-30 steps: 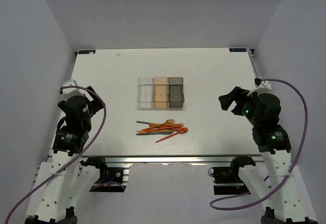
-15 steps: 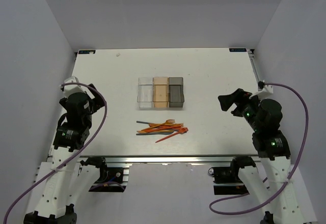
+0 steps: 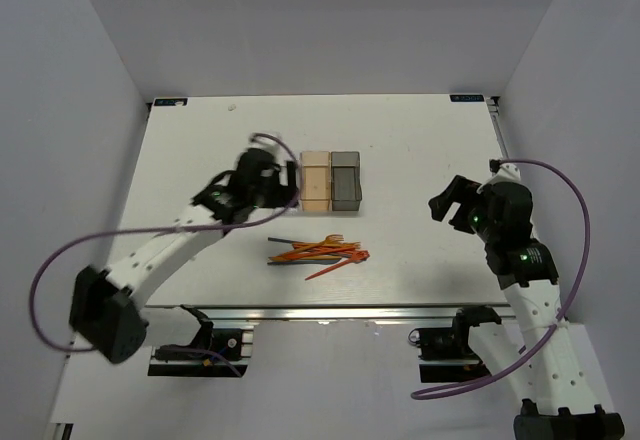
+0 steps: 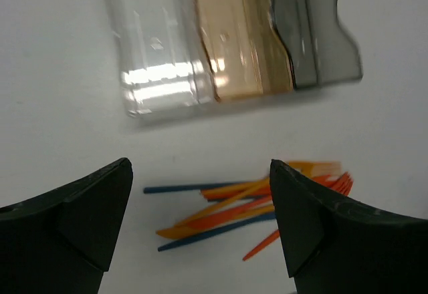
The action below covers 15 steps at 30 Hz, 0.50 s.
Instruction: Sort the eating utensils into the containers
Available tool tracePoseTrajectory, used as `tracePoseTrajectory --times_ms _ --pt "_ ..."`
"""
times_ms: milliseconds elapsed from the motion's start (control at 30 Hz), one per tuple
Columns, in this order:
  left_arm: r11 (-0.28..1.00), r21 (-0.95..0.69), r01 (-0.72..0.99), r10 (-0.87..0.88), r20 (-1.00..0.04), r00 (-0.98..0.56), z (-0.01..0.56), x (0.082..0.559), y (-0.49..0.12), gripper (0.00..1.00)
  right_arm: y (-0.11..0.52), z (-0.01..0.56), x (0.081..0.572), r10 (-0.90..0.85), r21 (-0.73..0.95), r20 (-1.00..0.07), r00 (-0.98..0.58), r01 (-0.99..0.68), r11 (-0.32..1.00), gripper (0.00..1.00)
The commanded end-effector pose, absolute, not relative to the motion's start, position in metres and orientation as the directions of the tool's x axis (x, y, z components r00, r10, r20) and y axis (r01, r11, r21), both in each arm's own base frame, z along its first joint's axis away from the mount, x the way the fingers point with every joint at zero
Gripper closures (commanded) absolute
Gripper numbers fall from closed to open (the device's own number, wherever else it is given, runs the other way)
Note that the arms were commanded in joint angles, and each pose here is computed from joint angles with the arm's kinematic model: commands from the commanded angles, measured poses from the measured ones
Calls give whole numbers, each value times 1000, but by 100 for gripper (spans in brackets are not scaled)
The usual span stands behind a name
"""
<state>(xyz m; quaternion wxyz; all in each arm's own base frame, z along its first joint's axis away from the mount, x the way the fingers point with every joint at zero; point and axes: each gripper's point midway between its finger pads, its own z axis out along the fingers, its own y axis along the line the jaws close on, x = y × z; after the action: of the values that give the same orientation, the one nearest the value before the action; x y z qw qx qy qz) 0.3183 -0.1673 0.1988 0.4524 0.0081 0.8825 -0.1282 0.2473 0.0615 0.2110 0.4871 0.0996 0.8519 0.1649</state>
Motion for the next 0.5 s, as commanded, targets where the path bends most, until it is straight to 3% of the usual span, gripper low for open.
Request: tracePoseTrajectory --times_ms 0,133,300,467 --pt "957 -95 276 121 -730 -673 163 298 -212 9 64 215 245 295 359 -826 -481 -44 932 15" --pt "913 -3 409 301 -672 -677 147 284 -226 13 73 217 240 286 375 -832 -475 -103 921 19" --pt "833 -17 554 410 -654 -636 141 274 -240 22 83 210 239 267 388 -821 -505 -151 909 26" --pt "785 -37 619 457 -640 -618 129 265 -248 39 88 207 238 257 390 -822 -509 -175 904 28"
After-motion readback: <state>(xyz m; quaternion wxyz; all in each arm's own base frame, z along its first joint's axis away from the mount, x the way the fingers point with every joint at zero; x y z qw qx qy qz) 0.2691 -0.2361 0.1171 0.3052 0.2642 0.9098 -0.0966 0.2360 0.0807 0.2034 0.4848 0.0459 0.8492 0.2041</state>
